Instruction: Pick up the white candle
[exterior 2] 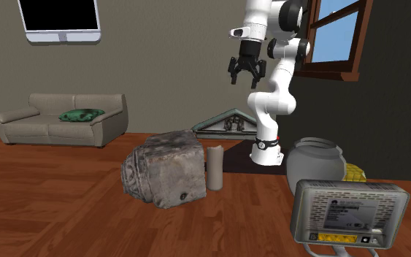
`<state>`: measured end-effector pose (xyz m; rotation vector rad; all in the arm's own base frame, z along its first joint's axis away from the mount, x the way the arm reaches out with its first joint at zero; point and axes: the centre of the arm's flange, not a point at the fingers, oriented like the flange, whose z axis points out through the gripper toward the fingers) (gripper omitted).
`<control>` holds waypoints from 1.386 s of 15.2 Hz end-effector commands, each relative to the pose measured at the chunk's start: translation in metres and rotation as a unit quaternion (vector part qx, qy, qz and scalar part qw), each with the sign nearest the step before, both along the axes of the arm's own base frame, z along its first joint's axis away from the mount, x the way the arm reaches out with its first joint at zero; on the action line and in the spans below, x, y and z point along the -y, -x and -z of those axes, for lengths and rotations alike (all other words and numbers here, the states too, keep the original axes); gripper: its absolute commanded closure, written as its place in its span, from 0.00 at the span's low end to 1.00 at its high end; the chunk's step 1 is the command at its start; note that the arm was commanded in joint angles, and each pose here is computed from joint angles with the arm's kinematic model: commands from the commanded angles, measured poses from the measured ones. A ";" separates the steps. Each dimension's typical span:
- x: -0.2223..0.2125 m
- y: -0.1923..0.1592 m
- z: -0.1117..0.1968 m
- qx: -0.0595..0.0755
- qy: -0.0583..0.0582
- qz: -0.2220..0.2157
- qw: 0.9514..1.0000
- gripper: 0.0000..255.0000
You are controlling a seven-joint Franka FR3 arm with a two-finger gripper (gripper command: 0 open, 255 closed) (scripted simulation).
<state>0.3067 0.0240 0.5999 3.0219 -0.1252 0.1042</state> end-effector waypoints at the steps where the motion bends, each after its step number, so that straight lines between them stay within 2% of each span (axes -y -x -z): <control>1: 0.000 0.000 0.000 0.000 0.000 0.000 1.000 0.00; 5: 0.016 -0.037 0.041 -0.022 -0.017 0.029 0.999 0.00; 10: 0.038 -0.080 0.096 -0.050 -0.037 0.064 0.996 0.00; 14: 0.055 -0.110 0.142 -0.072 -0.054 0.093 0.992 0.00; 19: 0.078 -0.144 0.202 -0.099 -0.074 0.128 0.984 0.00; 21: 0.080 -0.148 0.214 -0.102 -0.076 0.132 0.983 0.00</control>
